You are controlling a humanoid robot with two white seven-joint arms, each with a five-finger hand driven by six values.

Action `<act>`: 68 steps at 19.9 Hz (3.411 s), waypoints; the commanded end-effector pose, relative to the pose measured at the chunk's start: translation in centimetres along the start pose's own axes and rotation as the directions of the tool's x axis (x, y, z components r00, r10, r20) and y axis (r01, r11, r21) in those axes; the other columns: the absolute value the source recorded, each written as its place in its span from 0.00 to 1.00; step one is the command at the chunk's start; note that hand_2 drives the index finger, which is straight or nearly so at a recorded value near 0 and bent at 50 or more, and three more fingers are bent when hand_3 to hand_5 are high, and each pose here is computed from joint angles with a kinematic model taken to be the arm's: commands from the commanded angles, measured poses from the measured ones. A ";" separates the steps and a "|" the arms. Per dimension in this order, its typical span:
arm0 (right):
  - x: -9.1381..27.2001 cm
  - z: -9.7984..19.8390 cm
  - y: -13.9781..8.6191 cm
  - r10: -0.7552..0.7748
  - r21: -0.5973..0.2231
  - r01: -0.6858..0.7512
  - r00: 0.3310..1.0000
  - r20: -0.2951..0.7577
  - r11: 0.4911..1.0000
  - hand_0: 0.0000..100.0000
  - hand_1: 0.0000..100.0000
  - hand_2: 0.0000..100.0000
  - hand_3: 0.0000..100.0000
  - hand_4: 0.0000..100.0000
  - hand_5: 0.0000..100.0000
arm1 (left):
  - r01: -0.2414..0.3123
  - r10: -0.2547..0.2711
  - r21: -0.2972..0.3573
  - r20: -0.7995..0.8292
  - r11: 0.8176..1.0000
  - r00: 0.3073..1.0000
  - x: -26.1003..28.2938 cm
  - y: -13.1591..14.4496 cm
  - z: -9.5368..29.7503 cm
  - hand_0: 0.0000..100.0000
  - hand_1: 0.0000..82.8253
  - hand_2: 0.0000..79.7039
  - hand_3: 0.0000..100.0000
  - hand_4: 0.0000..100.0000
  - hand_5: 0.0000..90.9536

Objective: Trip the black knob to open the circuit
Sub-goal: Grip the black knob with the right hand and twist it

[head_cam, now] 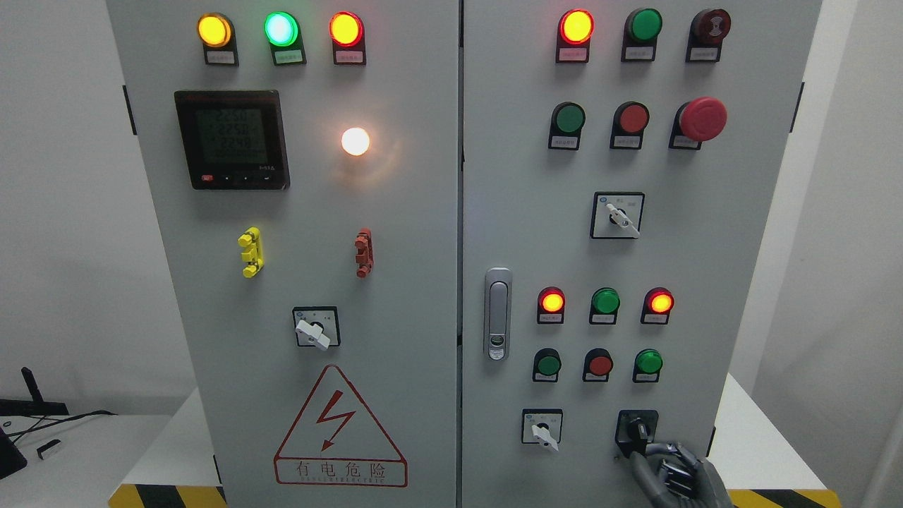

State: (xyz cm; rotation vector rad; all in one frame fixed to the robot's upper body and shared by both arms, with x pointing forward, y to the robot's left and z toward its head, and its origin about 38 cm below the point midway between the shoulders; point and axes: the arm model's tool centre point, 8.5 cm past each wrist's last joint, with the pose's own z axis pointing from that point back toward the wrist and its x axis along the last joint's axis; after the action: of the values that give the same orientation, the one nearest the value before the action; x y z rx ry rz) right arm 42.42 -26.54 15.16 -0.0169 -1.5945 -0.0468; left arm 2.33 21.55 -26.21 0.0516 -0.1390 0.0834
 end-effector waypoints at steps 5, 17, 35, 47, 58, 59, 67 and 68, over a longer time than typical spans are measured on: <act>0.3 0.1 1.2 0.000 0.031 0.000 1.000 0.013 1.000 0.42 0.81 0.52 1.00 0.96 0.89 | 0.030 -0.030 -0.005 0.003 1.000 1.000 0.0 0.0 0.0 0.12 0.47 0.00 0.00 0.00 0.00; 0.9 0.5 2.7 0.002 0.078 -0.005 0.999 0.033 0.997 0.43 0.81 0.52 1.00 0.96 0.89 | 0.030 -0.030 -0.005 0.003 1.000 1.000 0.0 0.0 0.0 0.12 0.47 0.00 0.00 0.00 0.00; 0.7 0.8 2.9 0.000 0.082 -0.002 1.000 0.027 0.997 0.43 0.81 0.52 1.00 0.97 0.89 | 0.030 -0.030 -0.005 0.003 1.000 1.000 0.0 0.0 0.0 0.12 0.47 0.00 0.00 0.00 0.00; 0.5 0.7 2.3 0.004 0.063 -0.005 1.000 0.023 0.998 0.43 0.81 0.51 1.00 0.97 0.89 | 0.030 -0.030 -0.005 0.003 1.000 1.000 0.0 0.0 0.0 0.12 0.47 0.00 0.00 0.00 0.00; 0.3 0.6 1.0 0.002 0.035 -0.003 1.000 0.015 0.999 0.44 0.81 0.51 1.00 0.97 0.89 | 0.030 -0.030 -0.005 0.003 1.000 1.000 0.0 0.0 0.0 0.12 0.47 0.00 0.00 0.00 0.00; 0.3 0.5 0.8 0.001 0.029 -0.002 1.000 0.016 1.000 0.44 0.81 0.51 1.00 0.97 0.89 | 0.030 -0.030 -0.005 0.003 1.000 1.000 0.0 0.0 0.0 0.12 0.47 0.00 0.00 0.00 0.00; -0.2 0.6 -0.8 -0.004 -0.012 0.004 1.000 0.002 1.000 0.44 0.81 0.50 1.00 0.97 0.89 | 0.030 -0.030 -0.005 0.003 1.000 1.000 0.0 0.0 0.0 0.12 0.47 0.00 0.00 0.00 0.00; -0.1 0.6 -0.9 -0.004 -0.013 0.004 1.000 0.002 1.000 0.44 0.81 0.50 1.00 0.97 0.89 | 0.030 -0.030 -0.005 0.003 1.000 1.000 0.0 0.0 0.0 0.12 0.47 0.00 0.00 0.00 0.00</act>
State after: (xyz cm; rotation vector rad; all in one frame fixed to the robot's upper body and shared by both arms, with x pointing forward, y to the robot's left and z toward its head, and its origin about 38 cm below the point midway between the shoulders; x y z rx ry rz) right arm 41.89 -25.77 15.45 0.0049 -1.6146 -0.0228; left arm 2.32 21.53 -26.21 0.0514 -0.1390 0.0834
